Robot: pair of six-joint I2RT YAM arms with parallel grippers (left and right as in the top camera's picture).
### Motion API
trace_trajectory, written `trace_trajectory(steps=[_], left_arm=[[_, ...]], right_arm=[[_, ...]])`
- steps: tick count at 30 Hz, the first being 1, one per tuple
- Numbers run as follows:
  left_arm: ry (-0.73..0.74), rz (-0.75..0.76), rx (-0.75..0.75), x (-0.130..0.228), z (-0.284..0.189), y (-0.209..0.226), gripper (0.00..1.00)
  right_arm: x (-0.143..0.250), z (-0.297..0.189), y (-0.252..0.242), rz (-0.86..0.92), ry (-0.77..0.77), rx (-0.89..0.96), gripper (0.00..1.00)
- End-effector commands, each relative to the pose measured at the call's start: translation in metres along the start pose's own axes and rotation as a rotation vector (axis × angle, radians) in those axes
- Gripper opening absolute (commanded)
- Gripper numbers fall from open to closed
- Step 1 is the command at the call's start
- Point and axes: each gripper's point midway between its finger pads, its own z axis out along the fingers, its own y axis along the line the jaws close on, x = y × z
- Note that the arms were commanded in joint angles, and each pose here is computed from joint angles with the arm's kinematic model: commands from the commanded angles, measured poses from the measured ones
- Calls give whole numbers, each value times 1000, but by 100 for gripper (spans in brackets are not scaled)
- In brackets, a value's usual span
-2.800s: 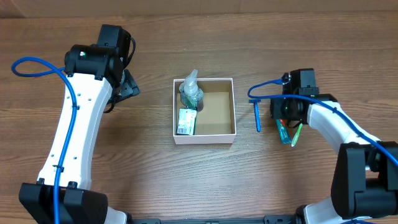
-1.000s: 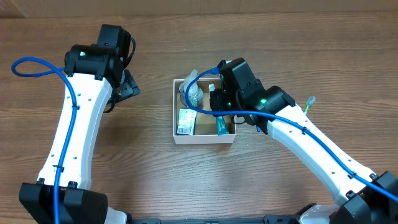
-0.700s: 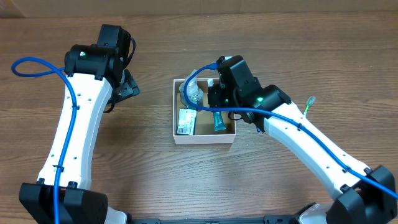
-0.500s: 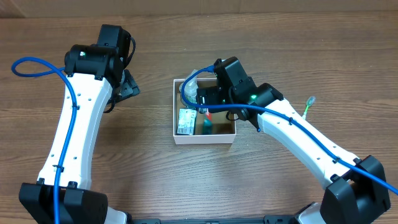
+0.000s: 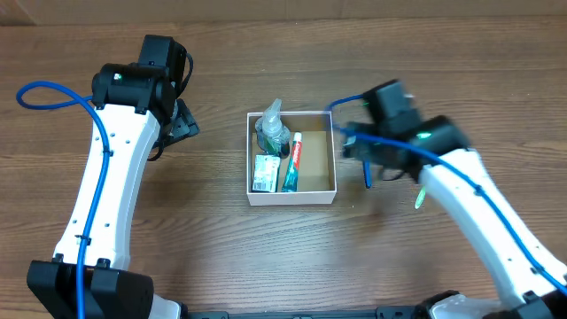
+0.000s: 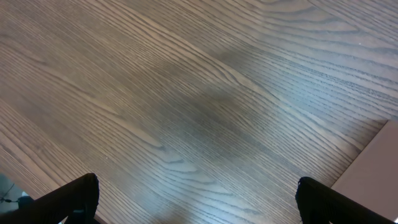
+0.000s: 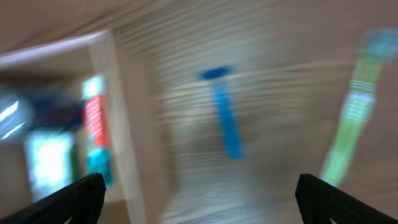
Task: Pack container
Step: 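Move the right gripper to the green toothbrush and grasp it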
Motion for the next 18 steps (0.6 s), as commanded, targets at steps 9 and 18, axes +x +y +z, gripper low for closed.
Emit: trace_trajectory(steps=[9,18], left_arm=[[-35,-16,10,-7,-9,3,100],[-35,-16,10,-7,-9,3,100]], right_arm=[[-8,37,-148,431,60,246,100],[15,103,-155,442,-7,218,100]])
